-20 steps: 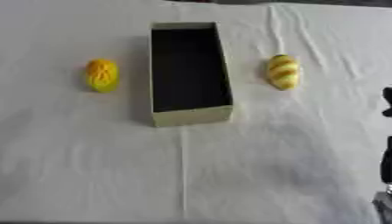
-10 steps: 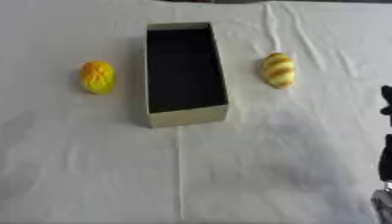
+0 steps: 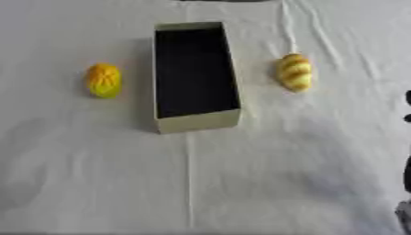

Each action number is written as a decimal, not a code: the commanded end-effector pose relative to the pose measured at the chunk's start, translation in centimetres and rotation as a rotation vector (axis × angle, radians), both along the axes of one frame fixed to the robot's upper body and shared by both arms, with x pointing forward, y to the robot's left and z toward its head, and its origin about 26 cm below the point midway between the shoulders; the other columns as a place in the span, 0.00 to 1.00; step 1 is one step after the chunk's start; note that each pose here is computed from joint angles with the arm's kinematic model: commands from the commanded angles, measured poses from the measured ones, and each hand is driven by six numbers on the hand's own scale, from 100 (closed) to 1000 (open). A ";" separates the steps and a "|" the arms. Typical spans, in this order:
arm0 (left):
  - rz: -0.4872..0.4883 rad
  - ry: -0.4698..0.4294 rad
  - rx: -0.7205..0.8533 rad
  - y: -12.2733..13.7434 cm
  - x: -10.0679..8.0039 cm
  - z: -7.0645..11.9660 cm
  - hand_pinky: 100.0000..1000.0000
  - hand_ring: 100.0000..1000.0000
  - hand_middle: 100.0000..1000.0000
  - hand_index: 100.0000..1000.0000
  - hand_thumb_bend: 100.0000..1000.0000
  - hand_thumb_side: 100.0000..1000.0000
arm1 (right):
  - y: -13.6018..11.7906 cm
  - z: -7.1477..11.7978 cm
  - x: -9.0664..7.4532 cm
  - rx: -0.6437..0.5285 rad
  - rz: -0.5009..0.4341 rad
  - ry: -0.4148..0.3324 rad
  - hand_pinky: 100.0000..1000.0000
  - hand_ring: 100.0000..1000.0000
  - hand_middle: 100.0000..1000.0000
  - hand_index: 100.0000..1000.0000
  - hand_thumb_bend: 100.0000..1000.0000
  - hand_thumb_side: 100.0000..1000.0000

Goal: Pick up objects on the table and place them in the box.

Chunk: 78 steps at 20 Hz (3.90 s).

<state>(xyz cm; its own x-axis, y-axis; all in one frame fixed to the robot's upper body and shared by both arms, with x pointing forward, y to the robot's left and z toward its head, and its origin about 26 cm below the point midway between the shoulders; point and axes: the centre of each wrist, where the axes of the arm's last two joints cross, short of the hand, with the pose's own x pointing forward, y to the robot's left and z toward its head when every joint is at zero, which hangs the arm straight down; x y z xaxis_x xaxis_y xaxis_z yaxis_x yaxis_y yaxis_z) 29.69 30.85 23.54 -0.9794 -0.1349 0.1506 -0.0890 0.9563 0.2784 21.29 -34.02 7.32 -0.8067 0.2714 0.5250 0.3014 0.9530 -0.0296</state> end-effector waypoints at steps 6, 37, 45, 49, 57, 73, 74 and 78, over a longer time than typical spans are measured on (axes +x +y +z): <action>0.057 -0.052 0.117 1.2 -0.7 1.8 0.73 0.75 0.69 0.82 0.00 0.45 | -2.0 0.9 -1.1 -0.166 -0.075 0.012 0.87 0.80 0.42 0.73 0.00 0.47; 0.027 -0.039 0.152 0.5 -0.5 1.7 0.73 0.75 0.69 0.82 0.00 0.50 | -7.3 13.6 1.8 -0.901 -0.445 0.489 0.86 0.86 0.55 0.82 0.00 0.23; 0.003 -0.052 0.156 0.1 -0.3 2.2 0.73 0.75 0.69 0.82 0.00 0.51 | -6.7 16.4 3.6 -0.958 -0.412 0.538 0.87 0.88 0.61 0.85 0.00 0.26; -0.008 -0.055 0.159 -0.2 -0.2 2.4 0.73 0.75 0.69 0.82 0.00 0.52 | -7.7 17.1 4.8 -0.995 -0.408 0.563 0.88 0.88 0.62 0.86 0.00 0.23; -0.029 -0.068 0.164 -0.6 -0.1 2.9 0.72 0.74 0.69 0.82 0.00 0.52 | -9.2 17.8 6.5 -1.046 -0.409 0.584 0.89 0.89 0.66 0.88 0.00 0.18; -0.059 -0.058 0.173 -1.3 0.1 3.0 0.72 0.74 0.69 0.82 0.00 0.53 | -8.6 17.7 8.1 -1.194 -0.390 0.615 0.90 0.88 0.71 0.91 0.00 0.17; -0.061 -0.058 0.173 -1.3 0.1 3.0 0.72 0.74 0.69 0.82 0.00 0.53 | -8.6 17.6 8.1 -1.198 -0.392 0.623 0.90 0.88 0.71 0.91 0.00 0.19; -0.068 -0.056 0.175 -1.5 0.2 3.1 0.72 0.74 0.68 0.82 0.00 0.53 | -8.8 17.4 8.5 -1.192 -0.402 0.641 0.90 0.88 0.71 0.90 0.00 0.22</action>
<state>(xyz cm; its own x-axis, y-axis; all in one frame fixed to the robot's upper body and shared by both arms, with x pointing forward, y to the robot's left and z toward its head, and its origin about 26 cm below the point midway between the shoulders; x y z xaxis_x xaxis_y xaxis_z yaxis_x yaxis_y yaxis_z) 30.13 29.49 25.82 -0.9902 -0.0969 0.1010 -0.0450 0.9037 0.4258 29.77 -42.58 23.72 -0.2907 0.9521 0.0946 0.1544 0.1442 -0.9774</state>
